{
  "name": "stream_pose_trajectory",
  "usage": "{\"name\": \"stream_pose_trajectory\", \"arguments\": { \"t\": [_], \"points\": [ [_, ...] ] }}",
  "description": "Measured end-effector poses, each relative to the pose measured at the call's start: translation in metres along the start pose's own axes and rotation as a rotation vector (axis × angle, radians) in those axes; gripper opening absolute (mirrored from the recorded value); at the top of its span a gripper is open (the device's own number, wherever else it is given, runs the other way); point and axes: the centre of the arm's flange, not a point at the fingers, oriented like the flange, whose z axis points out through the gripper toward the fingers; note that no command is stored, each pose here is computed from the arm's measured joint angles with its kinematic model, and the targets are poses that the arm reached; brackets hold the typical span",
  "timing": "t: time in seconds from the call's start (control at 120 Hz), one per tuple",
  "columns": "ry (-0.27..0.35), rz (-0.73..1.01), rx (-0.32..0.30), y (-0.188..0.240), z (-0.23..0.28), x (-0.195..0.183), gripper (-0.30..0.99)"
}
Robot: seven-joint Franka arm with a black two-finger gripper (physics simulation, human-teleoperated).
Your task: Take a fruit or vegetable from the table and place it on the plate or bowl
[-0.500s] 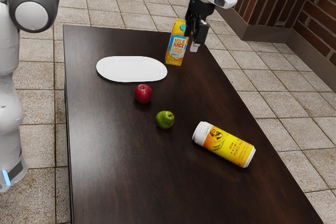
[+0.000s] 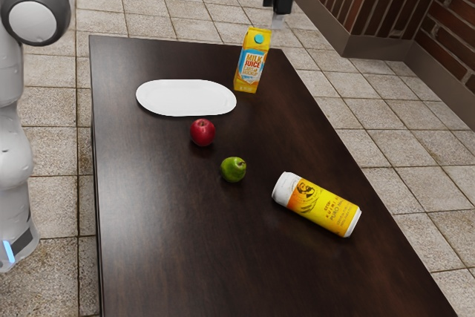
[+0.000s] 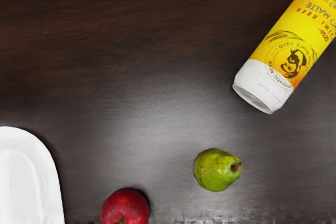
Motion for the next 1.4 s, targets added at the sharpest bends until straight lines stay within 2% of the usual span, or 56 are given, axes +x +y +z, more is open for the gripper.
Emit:
{"name": "stream_pose_trajectory", "arguments": {
  "t": [0.167,0.267,0.308,0.35,0.383,0.567,0.75,0.917,1.05,1.4],
  "points": [
    [-0.173,0.022,0.004,0.016,0.068,0.007,0.69],
    [-0.217,0.014,0.044,0.025,0.098,-0.011,0.69],
    [-0.216,0.023,0.067,0.037,0.100,-0.022,0.69],
    [-0.208,0.072,0.095,0.066,0.103,-0.039,0.69],
    [-0.197,0.115,0.088,0.081,0.105,-0.046,0.69],
    [-0.176,0.252,-0.073,0.091,0.161,-0.029,0.69],
    [-0.133,0.342,-0.159,0.082,0.225,0.002,0.69],
    [-0.074,0.399,-0.163,0.076,0.240,0.011,0.69],
    [-0.062,0.444,-0.141,0.072,0.255,0.015,0.69],
    [-0.118,0.496,-0.105,0.054,0.294,0.000,0.69]
  ]
}}
